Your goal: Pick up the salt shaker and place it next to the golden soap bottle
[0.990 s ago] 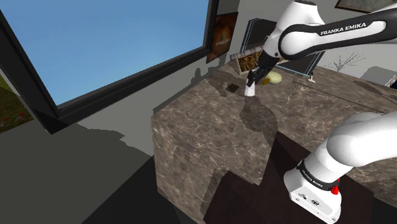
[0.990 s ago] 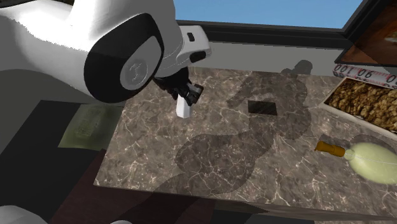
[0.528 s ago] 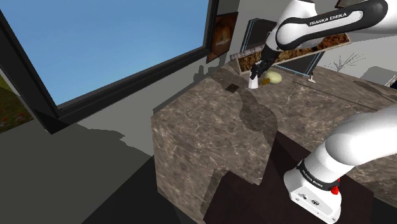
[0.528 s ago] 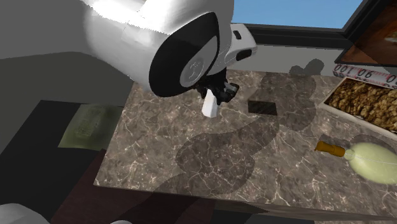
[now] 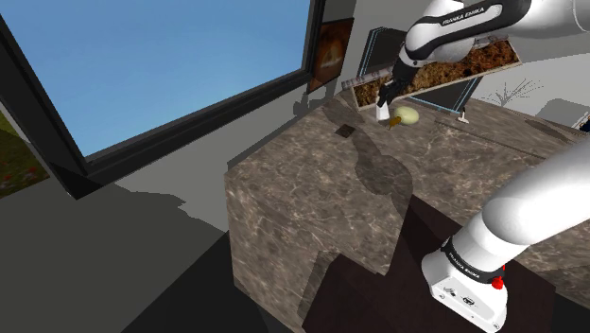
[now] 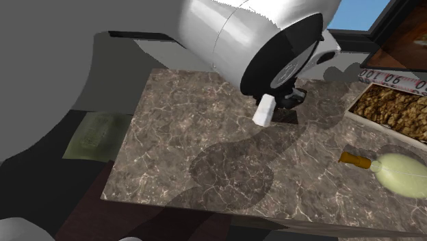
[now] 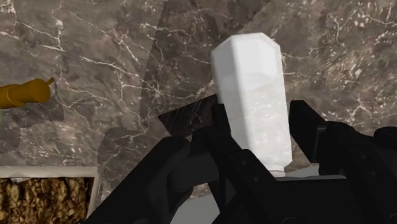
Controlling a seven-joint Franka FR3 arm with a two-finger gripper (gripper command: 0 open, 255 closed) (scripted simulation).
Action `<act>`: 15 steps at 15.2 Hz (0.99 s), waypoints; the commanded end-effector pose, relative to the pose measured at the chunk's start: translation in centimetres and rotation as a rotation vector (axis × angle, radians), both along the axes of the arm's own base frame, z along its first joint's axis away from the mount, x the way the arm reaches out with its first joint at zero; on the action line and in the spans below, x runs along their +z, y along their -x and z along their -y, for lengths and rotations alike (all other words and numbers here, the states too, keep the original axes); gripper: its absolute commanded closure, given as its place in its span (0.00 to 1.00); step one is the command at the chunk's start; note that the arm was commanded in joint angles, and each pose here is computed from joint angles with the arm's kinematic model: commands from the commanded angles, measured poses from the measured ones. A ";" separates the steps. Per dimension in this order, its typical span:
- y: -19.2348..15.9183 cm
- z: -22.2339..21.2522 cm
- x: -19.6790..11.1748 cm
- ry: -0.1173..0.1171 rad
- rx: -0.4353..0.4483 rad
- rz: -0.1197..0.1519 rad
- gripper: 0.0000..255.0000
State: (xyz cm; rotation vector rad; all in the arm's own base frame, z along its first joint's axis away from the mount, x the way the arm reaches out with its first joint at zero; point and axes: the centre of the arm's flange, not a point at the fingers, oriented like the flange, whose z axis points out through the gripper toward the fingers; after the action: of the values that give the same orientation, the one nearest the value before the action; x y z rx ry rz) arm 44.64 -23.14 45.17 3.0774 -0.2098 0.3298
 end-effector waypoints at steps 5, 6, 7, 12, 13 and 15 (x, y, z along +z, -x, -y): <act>-2.7 7.4 0.0 0.001 0.001 0.000 1.00; -3.2 8.6 0.0 0.001 0.001 0.000 1.00; -3.7 9.9 0.0 0.001 0.001 0.000 1.00; -6.1 16.0 0.0 0.001 0.001 0.000 1.00; -6.6 17.2 0.0 0.001 0.001 0.000 1.00; -7.6 19.7 0.0 0.001 0.001 0.000 1.00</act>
State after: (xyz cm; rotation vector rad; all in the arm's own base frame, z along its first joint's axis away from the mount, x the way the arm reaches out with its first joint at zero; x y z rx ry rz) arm 51.87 -41.69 45.08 3.0761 -0.2097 0.3293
